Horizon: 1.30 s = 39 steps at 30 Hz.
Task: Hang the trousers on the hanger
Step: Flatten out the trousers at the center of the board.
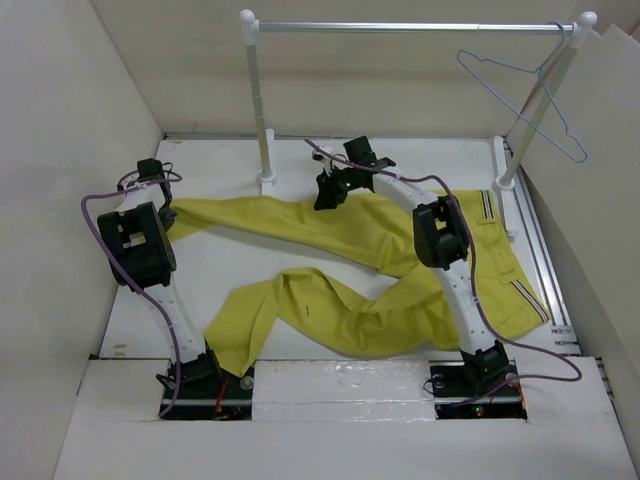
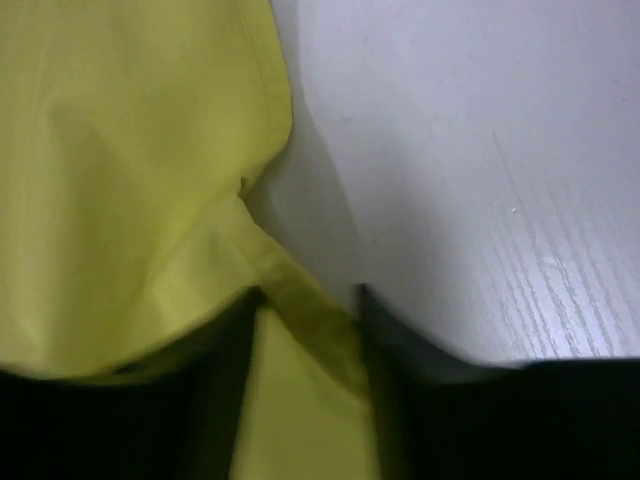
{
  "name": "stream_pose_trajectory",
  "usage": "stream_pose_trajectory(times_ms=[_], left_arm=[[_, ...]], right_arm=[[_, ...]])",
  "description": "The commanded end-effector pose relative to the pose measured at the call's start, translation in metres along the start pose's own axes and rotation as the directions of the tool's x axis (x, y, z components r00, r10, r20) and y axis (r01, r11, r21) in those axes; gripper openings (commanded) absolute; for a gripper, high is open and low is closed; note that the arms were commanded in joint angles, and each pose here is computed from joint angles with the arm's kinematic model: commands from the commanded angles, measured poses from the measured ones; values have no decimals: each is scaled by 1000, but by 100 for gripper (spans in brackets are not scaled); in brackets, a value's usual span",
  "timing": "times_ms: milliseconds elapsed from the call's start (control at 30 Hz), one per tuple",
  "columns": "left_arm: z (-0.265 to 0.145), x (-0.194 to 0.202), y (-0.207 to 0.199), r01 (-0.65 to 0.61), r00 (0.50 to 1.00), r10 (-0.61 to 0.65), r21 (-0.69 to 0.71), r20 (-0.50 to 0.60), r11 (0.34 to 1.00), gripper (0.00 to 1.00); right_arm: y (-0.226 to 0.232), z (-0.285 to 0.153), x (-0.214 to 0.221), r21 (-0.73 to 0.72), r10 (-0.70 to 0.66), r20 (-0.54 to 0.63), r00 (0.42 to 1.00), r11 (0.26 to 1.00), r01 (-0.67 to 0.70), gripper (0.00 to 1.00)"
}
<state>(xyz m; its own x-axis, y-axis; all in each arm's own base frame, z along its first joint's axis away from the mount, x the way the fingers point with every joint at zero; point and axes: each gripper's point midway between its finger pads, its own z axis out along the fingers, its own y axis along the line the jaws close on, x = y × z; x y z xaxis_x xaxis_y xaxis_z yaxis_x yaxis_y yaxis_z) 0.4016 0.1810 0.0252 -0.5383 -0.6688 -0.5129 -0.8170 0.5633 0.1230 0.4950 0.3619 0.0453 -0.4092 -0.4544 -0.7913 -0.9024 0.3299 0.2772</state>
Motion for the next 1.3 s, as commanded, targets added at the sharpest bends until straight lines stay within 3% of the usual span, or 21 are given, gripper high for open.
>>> stream_pose_trajectory(times_ms=[0, 67, 300, 533, 633, 667, 733, 800, 833, 900, 933, 967, 1000, 1033, 1100, 1133, 1167, 1200, 1233, 1267], left_arm=[[-16, 8, 12, -30, 999, 29, -27, -31, 999, 0], [-16, 7, 15, -32, 999, 31, -41, -28, 999, 0], [-36, -10, 23, -20, 999, 21, -50, 26, 999, 0], [-48, -14, 42, -21, 997, 29, -105, 72, 994, 0], [-51, -21, 45, -17, 996, 28, -134, 84, 991, 0], [-49, -21, 45, -14, 997, 25, -143, 76, 990, 0], [-54, -25, 31, 4, 998, 3, -97, 65, 995, 0], [-56, -25, 26, 0, 998, 5, -68, 61, 998, 3], [-59, -23, 13, 1, 999, -1, -19, 49, 1000, 15], [-61, -21, 2, 28, 999, -29, 42, 31, 999, 27], [-61, -15, -14, 46, 999, -47, 130, 5, 990, 38], [-63, -14, -21, 61, 998, -61, 164, -4, 985, 40], [-65, -10, -30, 72, 997, -71, 198, -15, 977, 43], [-65, -9, -44, 98, 995, -93, 264, -30, 960, 49], [-64, -6, -56, 107, 994, -99, 299, -41, 948, 50], [-68, -11, -67, 105, 994, -102, 319, -26, 942, 51], [-55, -7, -70, 103, 995, -93, 296, -45, 950, 51], [-52, -5, -76, 90, 996, -80, 286, -47, 954, 52], [-55, -15, -83, 86, 996, -80, 275, -32, 958, 52], [-39, -10, -87, 82, 996, -70, 249, -56, 965, 52]], right_arm=[[10, -15, -14, -88, 45, 80, 996, 995, -38, 32], [-3, -30, -22, -48, 46, 129, 991, 998, -40, 0], [-54, -113, -82, 198, 16, 312, 950, 977, -81, 0], [-96, -148, -78, 422, 15, 288, 957, 896, -141, 0], [-107, -141, -63, 449, 41, 256, 966, 880, -157, 13], [-107, -138, -67, 453, 33, 252, 967, 879, -148, 39], [-108, -131, -57, 457, 58, 194, 979, 878, -143, 70], [-106, -134, -60, 460, 52, 194, 980, 877, -138, 75], [-100, -131, -65, 454, 41, 196, 980, 882, -128, 76], [-89, -147, -73, 473, 31, 200, 979, 872, -124, 77], [-82, -150, -76, 481, 28, 198, 980, 868, -122, 77], [-65, -164, -95, 486, -6, 218, 976, 868, -103, 78], [-59, -163, -83, 481, 18, 206, 978, 869, -117, 78], [-50, -164, -87, 485, 1, 210, 978, 868, -105, 78], [-16, -178, -108, 490, -52, 245, 968, 868, -78, 73], [-7, -167, -86, 468, -31, 228, 973, 880, -81, 69], [6, -165, -83, 451, -32, 228, 973, 889, -76, 58], [30, -165, -90, 424, -48, 245, 968, 904, -63, 53], [43, -152, -70, 390, -24, 223, 975, 919, -66, 48], [56, -148, -66, 372, -29, 222, 975, 927, -57, 26]])
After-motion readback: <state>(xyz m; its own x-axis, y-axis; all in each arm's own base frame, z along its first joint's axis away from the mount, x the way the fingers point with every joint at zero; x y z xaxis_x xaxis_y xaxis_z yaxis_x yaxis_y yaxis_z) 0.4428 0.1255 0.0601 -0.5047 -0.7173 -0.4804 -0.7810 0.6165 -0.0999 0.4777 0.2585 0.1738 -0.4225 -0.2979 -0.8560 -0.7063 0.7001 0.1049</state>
